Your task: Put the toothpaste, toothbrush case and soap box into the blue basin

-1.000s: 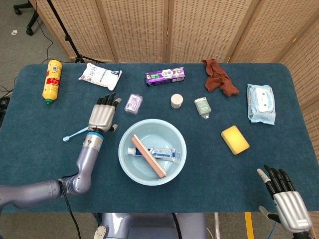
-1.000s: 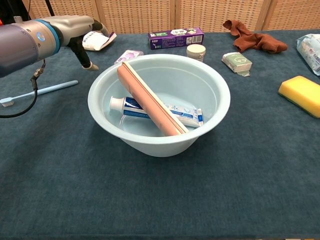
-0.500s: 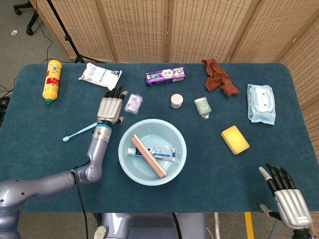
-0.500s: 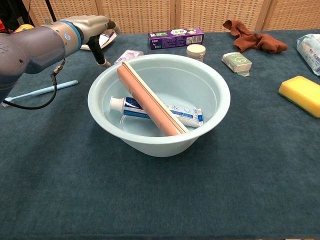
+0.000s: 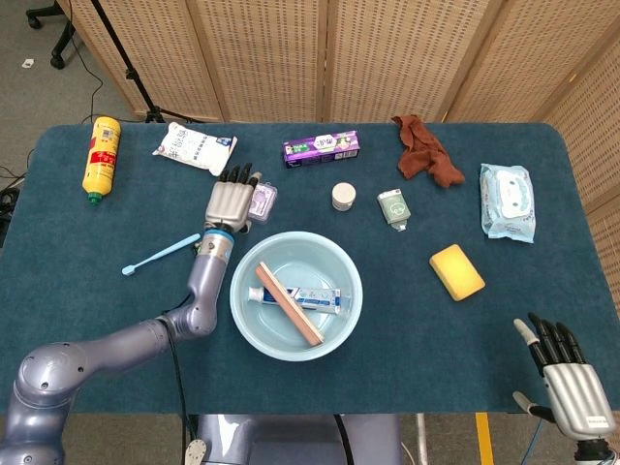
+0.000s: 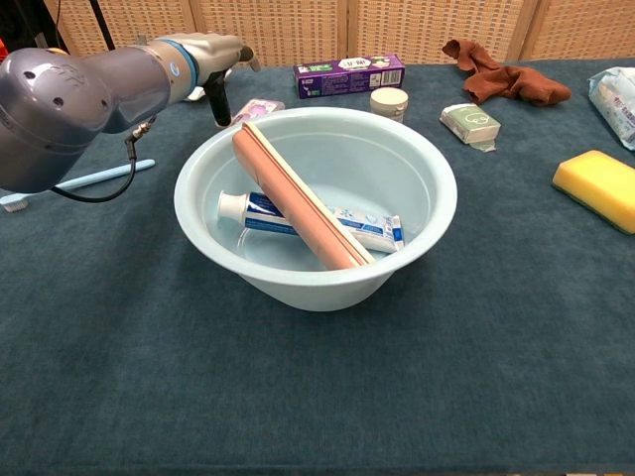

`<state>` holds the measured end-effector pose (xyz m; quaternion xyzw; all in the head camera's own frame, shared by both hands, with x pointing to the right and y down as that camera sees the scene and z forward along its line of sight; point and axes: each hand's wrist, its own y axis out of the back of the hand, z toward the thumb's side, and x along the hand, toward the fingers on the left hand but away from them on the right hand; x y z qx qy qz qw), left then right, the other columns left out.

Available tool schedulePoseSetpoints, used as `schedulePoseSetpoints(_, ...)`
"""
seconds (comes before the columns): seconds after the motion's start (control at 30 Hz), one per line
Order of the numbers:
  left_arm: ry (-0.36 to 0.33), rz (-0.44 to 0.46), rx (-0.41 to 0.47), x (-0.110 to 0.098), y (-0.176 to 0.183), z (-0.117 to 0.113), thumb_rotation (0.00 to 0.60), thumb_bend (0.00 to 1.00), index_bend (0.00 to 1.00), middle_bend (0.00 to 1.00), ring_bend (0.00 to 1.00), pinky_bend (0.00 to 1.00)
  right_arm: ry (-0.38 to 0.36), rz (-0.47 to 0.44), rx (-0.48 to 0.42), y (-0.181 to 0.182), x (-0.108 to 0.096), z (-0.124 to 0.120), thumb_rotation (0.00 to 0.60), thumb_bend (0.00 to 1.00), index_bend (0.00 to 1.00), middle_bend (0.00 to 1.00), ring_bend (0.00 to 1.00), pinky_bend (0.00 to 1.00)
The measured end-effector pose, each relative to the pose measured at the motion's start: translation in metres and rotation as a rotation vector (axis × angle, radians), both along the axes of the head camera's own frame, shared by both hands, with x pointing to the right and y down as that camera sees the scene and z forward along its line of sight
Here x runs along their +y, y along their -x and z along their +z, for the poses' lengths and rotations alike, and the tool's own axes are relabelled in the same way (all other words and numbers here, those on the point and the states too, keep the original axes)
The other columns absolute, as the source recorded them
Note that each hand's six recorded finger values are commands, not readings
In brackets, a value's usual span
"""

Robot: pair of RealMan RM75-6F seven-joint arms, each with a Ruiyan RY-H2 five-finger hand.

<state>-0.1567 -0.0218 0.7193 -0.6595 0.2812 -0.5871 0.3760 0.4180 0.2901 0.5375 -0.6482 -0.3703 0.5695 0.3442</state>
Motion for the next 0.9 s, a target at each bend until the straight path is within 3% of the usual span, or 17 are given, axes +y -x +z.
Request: schedulePoseSetpoints(0.9,0.072,0.004,-0.069,-0.008,-0.014,0.045,0.6,0.3,0.0,0.0,0.0,0.11,0.003,0.004,0.026,-0.003,-0.001,0.005,0.6,0.13,0.0,0.0,0.0,0.0)
